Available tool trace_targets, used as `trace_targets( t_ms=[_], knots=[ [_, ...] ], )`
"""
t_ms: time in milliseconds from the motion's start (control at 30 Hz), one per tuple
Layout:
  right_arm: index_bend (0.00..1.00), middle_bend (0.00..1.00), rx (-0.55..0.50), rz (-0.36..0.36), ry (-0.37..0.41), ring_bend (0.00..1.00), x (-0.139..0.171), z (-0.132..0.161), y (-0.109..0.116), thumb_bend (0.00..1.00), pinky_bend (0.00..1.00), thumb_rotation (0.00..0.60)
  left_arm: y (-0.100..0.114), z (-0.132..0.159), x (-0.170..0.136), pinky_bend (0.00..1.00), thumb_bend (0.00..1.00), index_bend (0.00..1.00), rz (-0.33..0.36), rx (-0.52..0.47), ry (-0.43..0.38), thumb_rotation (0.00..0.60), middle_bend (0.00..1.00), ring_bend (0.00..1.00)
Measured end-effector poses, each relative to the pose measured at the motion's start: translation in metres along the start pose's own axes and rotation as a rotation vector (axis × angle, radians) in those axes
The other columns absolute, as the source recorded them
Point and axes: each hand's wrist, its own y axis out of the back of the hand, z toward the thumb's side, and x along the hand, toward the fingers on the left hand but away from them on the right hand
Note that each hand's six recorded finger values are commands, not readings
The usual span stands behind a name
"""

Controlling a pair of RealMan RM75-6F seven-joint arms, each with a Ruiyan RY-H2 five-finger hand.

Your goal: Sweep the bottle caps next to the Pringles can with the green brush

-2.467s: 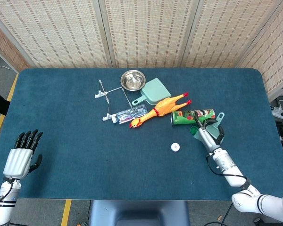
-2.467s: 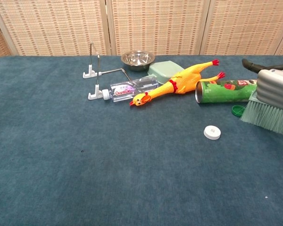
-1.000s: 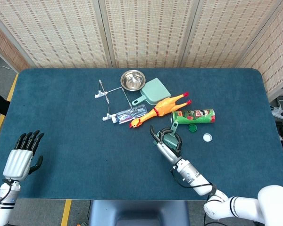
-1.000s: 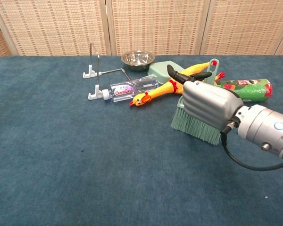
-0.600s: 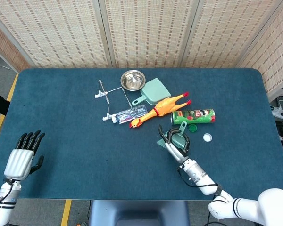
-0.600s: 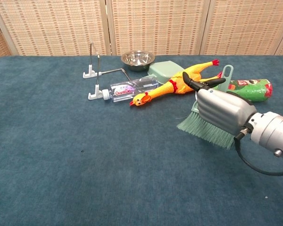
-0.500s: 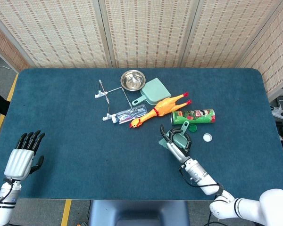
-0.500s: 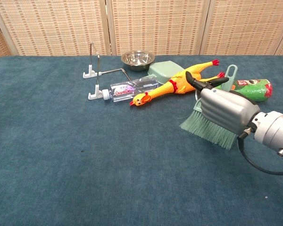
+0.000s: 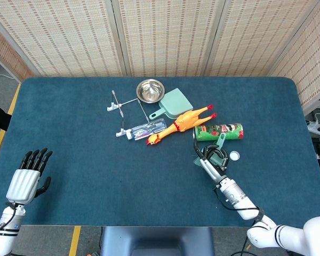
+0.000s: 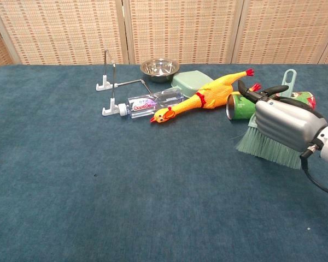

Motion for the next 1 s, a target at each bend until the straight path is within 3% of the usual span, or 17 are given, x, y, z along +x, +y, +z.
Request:
trace_targets(
  t_ms=[733,1000],
  knots=[
    [0.88,0.84,0.094,0.125,0.029,0.54,0.000,0.022,-0.054,0.52,0.10,0.600,-0.004,0.002,-0.002,0.07,0.45,0.00,-0.009,0.018,0.000,0.600,0.00,0.00],
    [0.88,0.85,0.013,0.144,-0.011,0.54,0.005,0.012,-0.065,0.52,0.11,0.600,-0.005,0.003,0.000,0.07,0.45,0.00,-0.012,0.022,-0.001,0.600,0.00,0.00]
  ],
)
